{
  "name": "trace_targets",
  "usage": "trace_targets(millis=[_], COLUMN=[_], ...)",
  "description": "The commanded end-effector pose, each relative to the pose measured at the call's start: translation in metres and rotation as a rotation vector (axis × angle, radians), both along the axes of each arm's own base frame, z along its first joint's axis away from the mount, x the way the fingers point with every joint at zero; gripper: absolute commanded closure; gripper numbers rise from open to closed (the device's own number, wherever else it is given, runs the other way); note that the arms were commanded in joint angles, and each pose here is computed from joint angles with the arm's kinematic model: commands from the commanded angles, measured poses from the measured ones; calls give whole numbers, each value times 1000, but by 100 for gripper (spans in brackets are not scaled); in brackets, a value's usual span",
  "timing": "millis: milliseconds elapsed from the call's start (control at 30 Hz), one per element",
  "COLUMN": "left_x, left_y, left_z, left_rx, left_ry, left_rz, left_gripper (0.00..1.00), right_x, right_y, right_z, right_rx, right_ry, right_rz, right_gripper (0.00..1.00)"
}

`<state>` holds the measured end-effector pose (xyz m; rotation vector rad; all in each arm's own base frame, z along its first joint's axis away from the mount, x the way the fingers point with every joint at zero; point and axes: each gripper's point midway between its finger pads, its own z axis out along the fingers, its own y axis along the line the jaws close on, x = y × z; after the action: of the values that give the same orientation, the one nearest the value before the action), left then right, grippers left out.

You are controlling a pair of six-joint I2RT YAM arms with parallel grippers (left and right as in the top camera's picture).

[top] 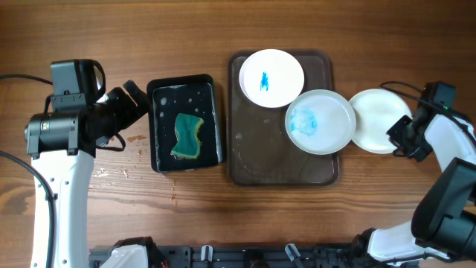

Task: Clean dirty plates on tray and stack at the side
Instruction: 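Set the plate on the table right of the tray and release, then grip the rim of the lower plate on the tray with right gripper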

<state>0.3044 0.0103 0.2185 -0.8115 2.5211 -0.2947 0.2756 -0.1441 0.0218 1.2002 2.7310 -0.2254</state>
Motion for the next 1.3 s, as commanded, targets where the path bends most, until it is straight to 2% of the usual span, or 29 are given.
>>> trace_targets(millis=[0, 67, 133, 167, 267, 333, 467, 533, 567, 600, 833, 933, 1000, 1100, 1200, 1233, 1267], left_x=[1, 1, 1, 1, 1, 1, 1, 1, 1, 1, 1, 1, 1, 1, 2, 2, 2], left_y=[0, 0, 0, 0, 0, 0, 0, 0, 0, 0, 0, 0, 0, 0, -2, -14, -21], left_z=[6, 6, 6, 6, 6, 6, 6, 6, 6, 6, 6, 6, 6, 6, 7, 9, 10], left_rx=[0, 0, 0, 0, 0, 0, 0, 0, 0, 0, 0, 0, 0, 0, -14, -73, -108], left_ry=[-20, -20, -20, -20, -20, -20, -20, -20, -20, -20, -20, -20, -20, -20, -22, -29, -32], left_rz=[-14, -14, -14, -14, -14, -14, -14, -14, -14, -14, -14, -14, -14, -14, -13, -44, -64], left_gripper=[0, 0, 0, 0, 0, 0, 0, 0, 0, 0, 0, 0, 0, 0, 0, 0, 0], right_x=[28, 49, 60, 61, 62, 67, 81, 81, 79, 74, 56, 34, 10, -6, -7, 2, 6], right_y=[0, 29, 66, 81, 119, 119, 109, 109, 109, 110, 133, 167, 199, 235, 249, 238, 233], right_z=[56, 89, 111, 112, 78, 47, 1, -10, -12, -11, 45, 65, 53, 21, -11, -16, -14], right_rx=[-15, 88, 205, 242, 257, 176, 95, 100, 104, 117, 182, 256, 292, 315, 310, 246, 224], right_ry=[-158, -312, -425, -432, -350, -263, -178, -155, -148, -131, -192, -181, -87, -46, -44, -53, -67], right_rz=[47, 216, 353, 402, 523, 540, 544, 542, 541, 538, 559, 635, 728, 784, 706, 637, 625], right_gripper=[64, 49, 49, 49, 47, 41, 41, 54, 80, 95, 96, 96, 96, 96, 95, 96, 90])
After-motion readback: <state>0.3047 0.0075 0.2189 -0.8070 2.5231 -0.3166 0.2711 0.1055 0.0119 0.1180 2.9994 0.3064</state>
